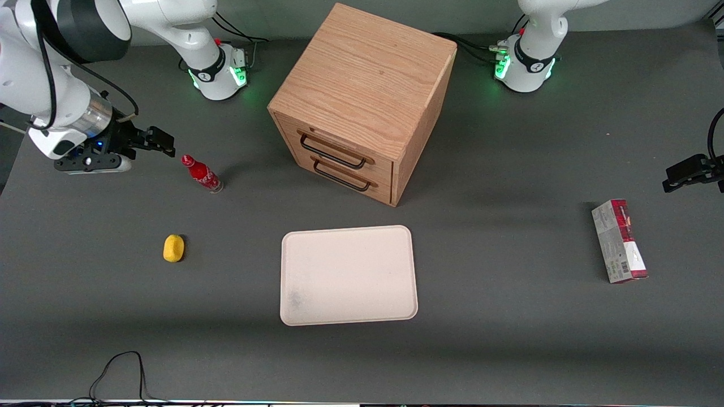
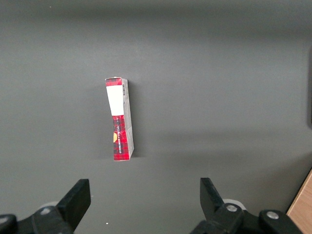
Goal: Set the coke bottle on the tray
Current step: 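Move the open right gripper down over the red Coca-Cola bottle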
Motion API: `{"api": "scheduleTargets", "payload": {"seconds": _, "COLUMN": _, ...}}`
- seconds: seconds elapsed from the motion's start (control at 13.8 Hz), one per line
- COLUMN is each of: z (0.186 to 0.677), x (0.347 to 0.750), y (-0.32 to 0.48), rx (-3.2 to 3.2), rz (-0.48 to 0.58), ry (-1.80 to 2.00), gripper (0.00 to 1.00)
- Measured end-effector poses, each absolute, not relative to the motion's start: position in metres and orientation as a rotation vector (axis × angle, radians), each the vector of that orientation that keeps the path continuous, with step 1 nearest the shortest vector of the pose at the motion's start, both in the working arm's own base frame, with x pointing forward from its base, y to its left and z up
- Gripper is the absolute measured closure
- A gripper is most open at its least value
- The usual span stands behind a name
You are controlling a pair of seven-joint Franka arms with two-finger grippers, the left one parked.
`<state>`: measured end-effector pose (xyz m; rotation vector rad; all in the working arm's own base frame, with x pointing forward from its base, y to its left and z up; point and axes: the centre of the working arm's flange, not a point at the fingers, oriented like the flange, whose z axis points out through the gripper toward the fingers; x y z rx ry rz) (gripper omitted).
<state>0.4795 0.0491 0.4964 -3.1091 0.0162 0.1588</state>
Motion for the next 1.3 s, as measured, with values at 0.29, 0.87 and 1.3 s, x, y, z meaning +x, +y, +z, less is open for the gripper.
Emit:
{"api": "scheduleTargets", "payload": {"seconds": 0.29, "z": 0.466, "x": 0.456, "y": 0.044, "rx": -3.109, "rz": 0.176, "ry": 0.028, "gripper": 0.0}}
{"api": "scheduleTargets", "payload": {"seconds": 0.87, "z": 0.416, "x": 0.431, "y": 0.035, "rx": -3.106, "rz": 0.139, "ry": 0.056, "gripper": 0.0}}
{"api": "scheduleTargets", "payload": {"seconds": 1.3, "z": 0.373, "x": 0.42, "y": 0.034, "rx": -3.108, "rz": 0.086, "ry": 0.064, "gripper": 0.0}}
